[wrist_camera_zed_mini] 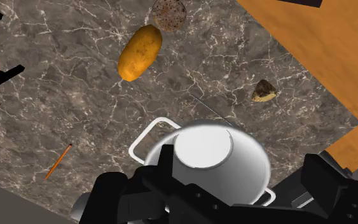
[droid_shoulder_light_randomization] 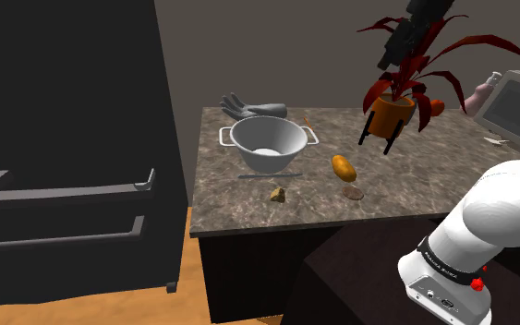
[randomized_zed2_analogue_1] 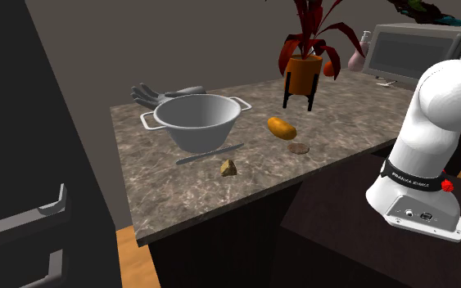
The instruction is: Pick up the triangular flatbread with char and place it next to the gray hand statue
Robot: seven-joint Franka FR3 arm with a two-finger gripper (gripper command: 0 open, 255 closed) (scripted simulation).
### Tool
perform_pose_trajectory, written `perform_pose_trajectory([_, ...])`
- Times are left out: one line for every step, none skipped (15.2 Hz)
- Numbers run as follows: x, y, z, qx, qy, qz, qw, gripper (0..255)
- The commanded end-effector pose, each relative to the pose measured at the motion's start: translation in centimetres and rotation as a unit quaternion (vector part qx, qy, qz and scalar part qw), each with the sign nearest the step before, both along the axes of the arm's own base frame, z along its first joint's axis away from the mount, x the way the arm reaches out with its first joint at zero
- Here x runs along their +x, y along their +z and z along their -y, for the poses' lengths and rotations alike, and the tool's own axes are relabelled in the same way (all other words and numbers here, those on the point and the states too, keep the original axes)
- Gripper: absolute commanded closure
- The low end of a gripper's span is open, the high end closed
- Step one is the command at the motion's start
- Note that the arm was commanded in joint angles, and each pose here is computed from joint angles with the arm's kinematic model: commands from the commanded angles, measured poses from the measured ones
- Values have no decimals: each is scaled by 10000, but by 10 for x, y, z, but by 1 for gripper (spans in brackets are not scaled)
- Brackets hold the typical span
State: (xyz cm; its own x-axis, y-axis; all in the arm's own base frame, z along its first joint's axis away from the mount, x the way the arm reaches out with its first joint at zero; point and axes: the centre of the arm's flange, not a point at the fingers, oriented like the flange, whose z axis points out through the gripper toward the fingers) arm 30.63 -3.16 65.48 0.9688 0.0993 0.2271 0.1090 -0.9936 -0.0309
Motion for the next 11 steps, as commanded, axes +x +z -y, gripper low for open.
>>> perform_pose_trajectory([0, 0, 0, 0, 0, 0, 10000, 0])
perform_pose_trajectory([5, -10, -8, -42, 53, -13, 10000, 0])
perform_pose_trajectory([10, -20, -15, -85, 106, -27, 9999, 0])
perform_pose_trajectory([15, -31, -23, -127, 159, -40, 9998, 0])
perform_pose_trajectory([20, -41, -30, -170, 212, -54, 9996, 0])
perform_pose_trajectory([25, -52, -38, -212, 266, -67, 9994, 0])
perform_pose_trajectory([30, -62, -45, -254, 319, -81, 9991, 0])
perform_pose_trajectory([34, -73, -52, -297, 372, -94, 9988, 0])
perform_pose_trajectory([39, -84, -60, -339, 425, -108, 9985, 0])
perform_pose_trajectory([43, -95, -67, -381, 478, -121, 9981, 0])
perform_pose_trajectory([48, -105, -74, -424, 531, -135, 9976, 0])
